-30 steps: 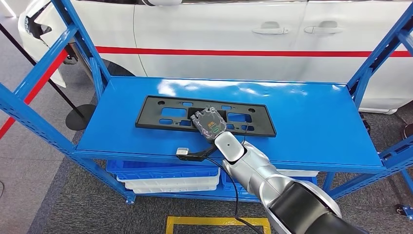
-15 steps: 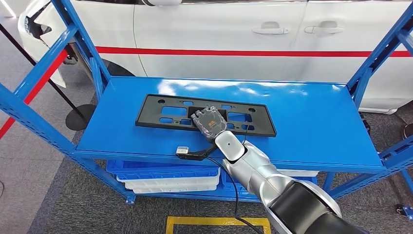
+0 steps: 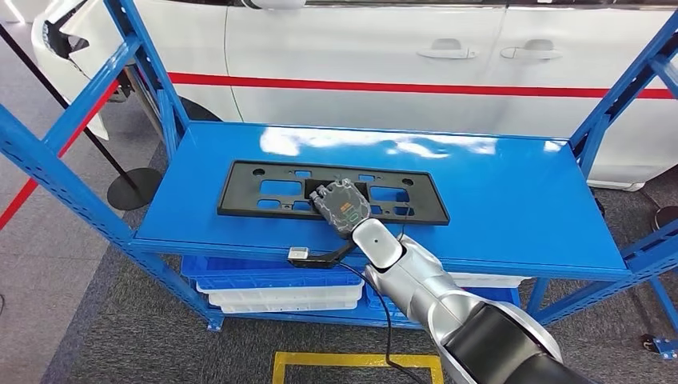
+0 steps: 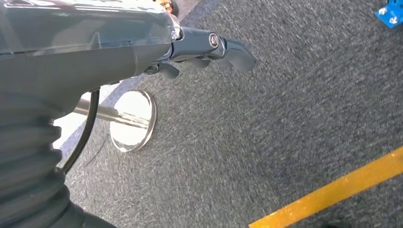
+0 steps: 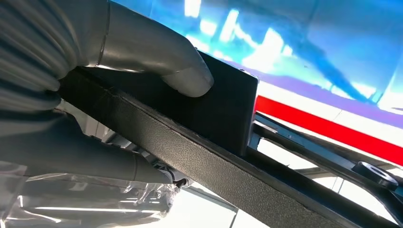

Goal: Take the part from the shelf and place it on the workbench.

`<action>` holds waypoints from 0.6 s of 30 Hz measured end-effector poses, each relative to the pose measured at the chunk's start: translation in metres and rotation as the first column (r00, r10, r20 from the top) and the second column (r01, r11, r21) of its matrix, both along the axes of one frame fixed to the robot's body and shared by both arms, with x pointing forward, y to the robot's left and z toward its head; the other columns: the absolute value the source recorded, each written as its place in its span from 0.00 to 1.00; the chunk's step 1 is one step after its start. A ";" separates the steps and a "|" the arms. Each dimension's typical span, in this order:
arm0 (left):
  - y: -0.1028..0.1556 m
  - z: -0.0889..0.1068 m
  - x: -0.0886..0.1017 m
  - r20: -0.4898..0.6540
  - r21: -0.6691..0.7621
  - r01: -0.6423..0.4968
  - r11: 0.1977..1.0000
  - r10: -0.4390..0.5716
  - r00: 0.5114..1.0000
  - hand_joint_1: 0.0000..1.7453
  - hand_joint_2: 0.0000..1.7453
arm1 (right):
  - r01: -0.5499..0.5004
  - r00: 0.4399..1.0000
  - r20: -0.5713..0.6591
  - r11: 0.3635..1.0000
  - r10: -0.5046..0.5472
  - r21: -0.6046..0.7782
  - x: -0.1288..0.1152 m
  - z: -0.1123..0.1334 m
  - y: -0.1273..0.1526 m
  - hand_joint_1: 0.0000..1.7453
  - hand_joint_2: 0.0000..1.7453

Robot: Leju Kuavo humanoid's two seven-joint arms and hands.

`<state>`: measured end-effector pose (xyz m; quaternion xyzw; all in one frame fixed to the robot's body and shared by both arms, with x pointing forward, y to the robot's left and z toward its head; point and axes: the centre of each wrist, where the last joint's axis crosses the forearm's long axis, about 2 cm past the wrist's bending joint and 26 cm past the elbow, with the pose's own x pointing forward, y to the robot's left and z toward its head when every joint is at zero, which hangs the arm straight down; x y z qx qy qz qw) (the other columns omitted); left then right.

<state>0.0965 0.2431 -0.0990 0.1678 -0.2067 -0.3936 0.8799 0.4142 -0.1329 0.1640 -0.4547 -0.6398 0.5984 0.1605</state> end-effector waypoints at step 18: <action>0.005 -0.002 -0.006 0.003 -0.013 -0.030 0.999 0.030 1.000 0.00 1.00 | -0.077 0.996 0.055 0.997 0.077 -0.004 0.030 0.081 -0.007 1.00 1.00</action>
